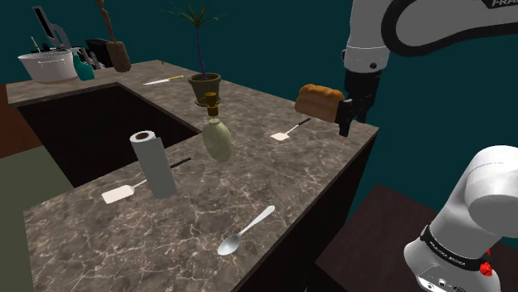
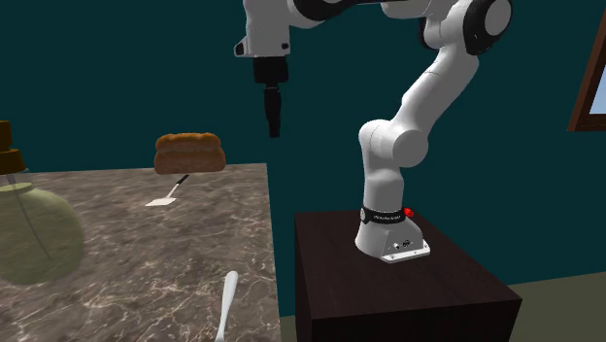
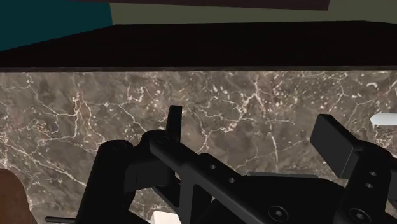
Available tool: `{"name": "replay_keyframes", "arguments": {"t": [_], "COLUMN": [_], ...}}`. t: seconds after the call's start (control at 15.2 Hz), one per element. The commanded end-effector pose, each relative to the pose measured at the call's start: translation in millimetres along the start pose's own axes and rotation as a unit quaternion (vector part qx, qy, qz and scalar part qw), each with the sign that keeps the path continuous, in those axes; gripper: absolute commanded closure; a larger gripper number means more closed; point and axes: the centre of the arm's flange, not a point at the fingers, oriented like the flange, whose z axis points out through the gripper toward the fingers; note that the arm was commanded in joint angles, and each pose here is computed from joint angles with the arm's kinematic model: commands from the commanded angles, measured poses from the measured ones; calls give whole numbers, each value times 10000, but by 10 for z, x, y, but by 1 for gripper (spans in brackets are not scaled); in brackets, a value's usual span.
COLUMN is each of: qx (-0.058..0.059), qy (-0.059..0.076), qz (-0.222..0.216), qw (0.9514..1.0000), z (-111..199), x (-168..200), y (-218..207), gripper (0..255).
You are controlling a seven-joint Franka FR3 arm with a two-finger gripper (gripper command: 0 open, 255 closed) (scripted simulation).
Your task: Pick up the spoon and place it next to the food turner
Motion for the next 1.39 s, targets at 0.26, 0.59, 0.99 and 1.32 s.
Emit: {"name": "replay_keyframes", "arguments": {"t": [0.26, 0.59, 0.99, 1.32], "qx": [54, 94, 142, 181], "qy": [187, 338, 519, 670], "qz": [-46, -87, -137, -179], "qw": [9998, 9993, 9985, 9974], "z": [235, 435, 665, 849], "x": [77, 140, 215, 279], "y": [-739, -1346, -2078, -2690], "gripper": [0, 0, 0, 0]}}
